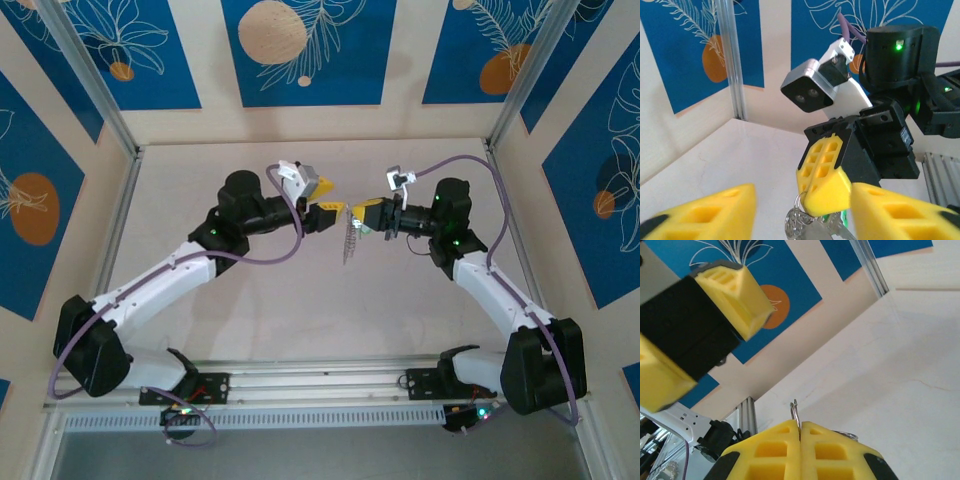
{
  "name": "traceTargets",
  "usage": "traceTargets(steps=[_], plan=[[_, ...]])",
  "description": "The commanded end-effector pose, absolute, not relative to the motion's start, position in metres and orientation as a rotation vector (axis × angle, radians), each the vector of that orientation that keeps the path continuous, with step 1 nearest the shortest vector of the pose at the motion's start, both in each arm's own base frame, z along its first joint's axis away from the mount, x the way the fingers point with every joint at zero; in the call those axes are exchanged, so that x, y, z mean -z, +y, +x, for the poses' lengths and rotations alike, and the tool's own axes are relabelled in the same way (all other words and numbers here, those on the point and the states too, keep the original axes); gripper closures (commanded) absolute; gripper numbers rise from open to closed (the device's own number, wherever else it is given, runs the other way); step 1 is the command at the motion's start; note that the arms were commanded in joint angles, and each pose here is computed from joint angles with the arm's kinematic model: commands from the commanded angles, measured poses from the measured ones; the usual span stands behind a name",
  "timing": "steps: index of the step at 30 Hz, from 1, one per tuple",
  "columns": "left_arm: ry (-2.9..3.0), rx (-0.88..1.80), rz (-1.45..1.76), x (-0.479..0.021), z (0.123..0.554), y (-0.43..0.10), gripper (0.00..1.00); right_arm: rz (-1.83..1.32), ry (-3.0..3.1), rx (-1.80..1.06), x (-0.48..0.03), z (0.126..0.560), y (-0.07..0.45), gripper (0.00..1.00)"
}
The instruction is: Put the keys on the keyring
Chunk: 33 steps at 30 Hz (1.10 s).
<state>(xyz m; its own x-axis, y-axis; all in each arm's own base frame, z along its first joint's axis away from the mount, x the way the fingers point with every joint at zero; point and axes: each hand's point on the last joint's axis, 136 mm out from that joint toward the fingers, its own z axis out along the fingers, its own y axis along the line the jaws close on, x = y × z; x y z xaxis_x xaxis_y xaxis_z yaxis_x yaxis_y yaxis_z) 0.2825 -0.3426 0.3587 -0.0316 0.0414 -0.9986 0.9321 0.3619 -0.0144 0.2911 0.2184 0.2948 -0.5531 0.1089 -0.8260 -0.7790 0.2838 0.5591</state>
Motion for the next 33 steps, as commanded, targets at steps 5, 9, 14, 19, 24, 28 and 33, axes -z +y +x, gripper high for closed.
traceTargets(steps=[5,9,14,19,24,28,33], plan=[[1.466,0.866,0.989,-0.368,0.289,-0.322,0.34,-0.715,1.760,-1.325,-0.306,0.293,0.216,1.00],[1.516,0.950,1.056,-0.361,0.291,-0.321,0.33,-0.770,1.760,-1.303,-0.317,0.294,0.217,1.00],[1.542,1.055,1.120,-0.359,0.291,-0.320,0.33,-0.868,1.752,-1.362,-0.331,0.294,0.222,1.00],[1.567,1.116,1.154,-0.361,0.296,-0.318,0.38,-0.913,1.744,-1.412,-0.341,0.299,0.226,1.00],[1.551,1.155,1.176,-0.365,0.301,-0.319,0.40,-0.932,1.747,-1.439,-0.347,0.305,0.229,1.00],[1.538,1.201,1.195,-0.367,0.305,-0.322,0.42,-0.945,1.732,-1.454,-0.352,0.305,0.231,1.00],[1.536,1.229,1.223,-0.366,0.309,-0.326,0.43,-0.969,1.713,-1.476,-0.358,0.301,0.236,1.00]])
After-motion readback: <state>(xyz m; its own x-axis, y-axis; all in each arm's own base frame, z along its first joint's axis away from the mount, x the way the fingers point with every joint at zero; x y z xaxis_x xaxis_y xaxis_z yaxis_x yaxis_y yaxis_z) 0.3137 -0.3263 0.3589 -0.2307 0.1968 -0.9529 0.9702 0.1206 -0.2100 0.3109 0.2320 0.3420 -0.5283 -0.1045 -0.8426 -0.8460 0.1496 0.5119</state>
